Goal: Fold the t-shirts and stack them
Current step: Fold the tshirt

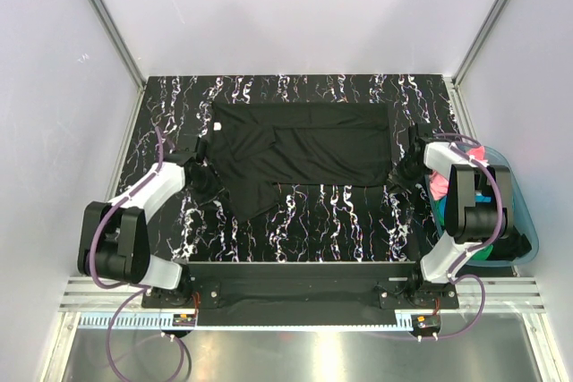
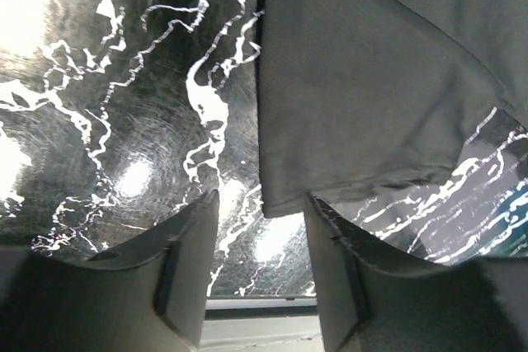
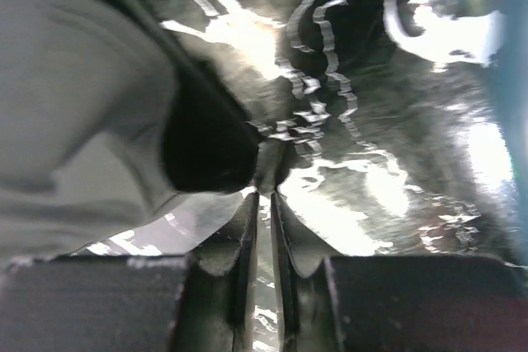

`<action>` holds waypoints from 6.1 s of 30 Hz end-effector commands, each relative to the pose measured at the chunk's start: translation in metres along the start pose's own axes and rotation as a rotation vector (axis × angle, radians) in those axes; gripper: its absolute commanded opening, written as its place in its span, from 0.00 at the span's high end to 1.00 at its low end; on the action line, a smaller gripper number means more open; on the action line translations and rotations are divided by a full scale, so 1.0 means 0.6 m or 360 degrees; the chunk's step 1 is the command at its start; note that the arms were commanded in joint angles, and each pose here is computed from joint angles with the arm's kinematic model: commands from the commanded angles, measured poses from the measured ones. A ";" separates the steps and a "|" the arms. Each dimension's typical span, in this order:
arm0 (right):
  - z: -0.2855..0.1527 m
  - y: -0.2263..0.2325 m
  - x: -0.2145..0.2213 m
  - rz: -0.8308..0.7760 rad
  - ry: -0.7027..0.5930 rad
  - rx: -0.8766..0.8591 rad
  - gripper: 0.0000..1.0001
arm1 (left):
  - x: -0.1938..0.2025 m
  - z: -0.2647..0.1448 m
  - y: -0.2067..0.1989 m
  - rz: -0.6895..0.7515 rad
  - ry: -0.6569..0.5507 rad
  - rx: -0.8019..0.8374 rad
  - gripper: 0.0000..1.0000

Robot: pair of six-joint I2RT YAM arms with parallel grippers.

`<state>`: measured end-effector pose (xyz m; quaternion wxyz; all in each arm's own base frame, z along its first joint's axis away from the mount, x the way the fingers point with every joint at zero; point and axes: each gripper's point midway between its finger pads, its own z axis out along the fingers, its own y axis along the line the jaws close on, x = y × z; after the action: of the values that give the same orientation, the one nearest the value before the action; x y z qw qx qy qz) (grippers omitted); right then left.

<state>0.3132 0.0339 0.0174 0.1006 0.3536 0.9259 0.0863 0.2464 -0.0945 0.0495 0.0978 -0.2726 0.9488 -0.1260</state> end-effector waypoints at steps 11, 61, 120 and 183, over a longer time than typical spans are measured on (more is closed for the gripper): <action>-0.082 0.051 -0.049 -0.0067 -0.0208 -0.0150 0.59 | -0.099 -0.032 -0.049 -0.0029 -0.0155 -0.0031 0.50; -0.017 0.005 -0.025 -0.0062 -0.0181 0.0000 0.69 | 0.053 -0.012 -0.005 -0.0026 -0.0132 -0.0225 1.00; -0.015 -0.026 -0.017 0.0078 -0.0322 0.0171 1.00 | -0.007 -0.081 -0.036 0.0065 -0.0318 -0.0206 1.00; -0.039 0.194 -0.221 -0.0165 -0.0377 -0.0091 1.00 | -0.418 -0.064 -0.259 0.0108 -0.0568 0.0282 1.00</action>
<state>0.4709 0.0343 0.0721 0.2082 0.3098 0.9253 0.0674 0.5032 -0.0694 0.1412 0.2632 -0.2742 0.9178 -0.1146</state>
